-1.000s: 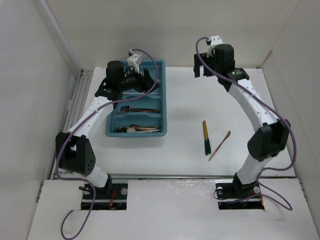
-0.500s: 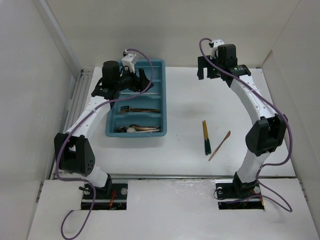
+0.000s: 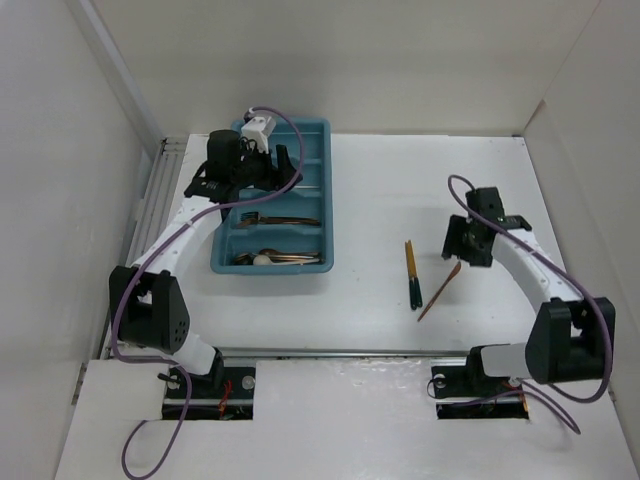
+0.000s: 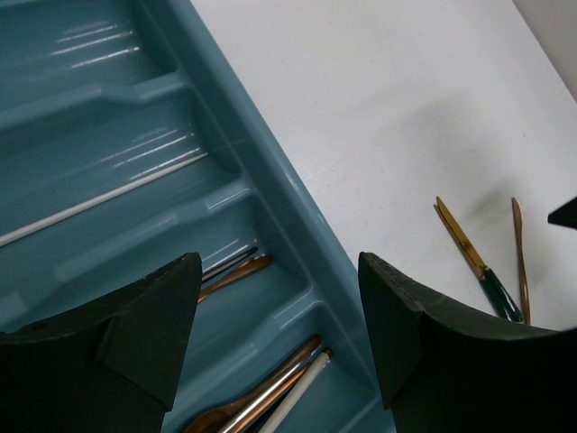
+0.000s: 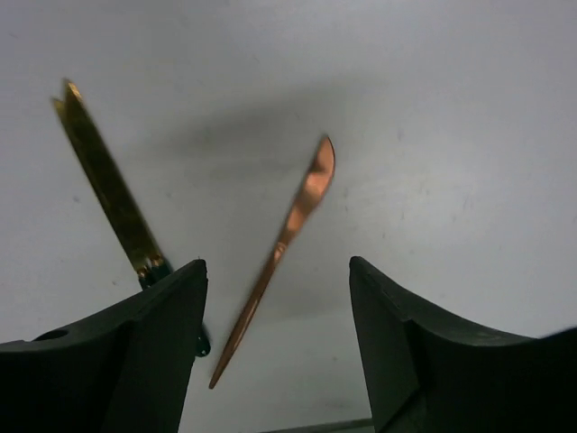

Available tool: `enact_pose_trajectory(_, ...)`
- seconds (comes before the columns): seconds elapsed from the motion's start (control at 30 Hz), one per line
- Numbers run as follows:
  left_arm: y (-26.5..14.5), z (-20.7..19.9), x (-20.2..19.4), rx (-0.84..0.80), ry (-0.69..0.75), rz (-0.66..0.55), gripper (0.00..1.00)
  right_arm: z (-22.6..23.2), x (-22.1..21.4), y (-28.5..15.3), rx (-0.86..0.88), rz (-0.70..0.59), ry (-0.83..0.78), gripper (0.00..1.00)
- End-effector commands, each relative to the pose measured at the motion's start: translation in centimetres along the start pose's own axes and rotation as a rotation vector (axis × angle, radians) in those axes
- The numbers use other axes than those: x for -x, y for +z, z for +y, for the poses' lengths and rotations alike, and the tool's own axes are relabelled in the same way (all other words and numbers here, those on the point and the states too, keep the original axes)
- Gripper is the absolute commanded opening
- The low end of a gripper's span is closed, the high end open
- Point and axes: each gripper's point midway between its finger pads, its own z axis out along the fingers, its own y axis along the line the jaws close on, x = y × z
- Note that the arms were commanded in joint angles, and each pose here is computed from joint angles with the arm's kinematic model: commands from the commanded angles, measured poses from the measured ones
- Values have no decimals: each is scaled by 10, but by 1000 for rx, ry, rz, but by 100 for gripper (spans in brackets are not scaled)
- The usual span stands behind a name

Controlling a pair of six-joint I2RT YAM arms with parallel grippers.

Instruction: Sort the eating utensils into containers

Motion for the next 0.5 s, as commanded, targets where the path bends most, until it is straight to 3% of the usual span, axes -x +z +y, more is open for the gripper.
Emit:
enact_pose_trajectory(0.0, -16, -11, 10, -1, 31, -42, 67, -1, -27, 6, -12, 21, 187, 71)
enact_pose_trajectory(0.13, -19, -13, 16, 4, 43, -68, 67, -3, -66, 31, -16, 130, 204, 71)
enact_pose_trajectory(0.33, -23, -11, 15, 23, 46, -80, 68, 1, -84, 54, -8, 210, 192, 68)
enact_pose_trajectory(0.4, -23, -9, 16, 34, 46, -82, 68, 3, -92, 58, -5, 243, 172, 63)
enact_pose_trajectory(0.47, -23, -9, 16, 34, 46, -82, 68, 8, -90, 59, -12, 255, 150, 43)
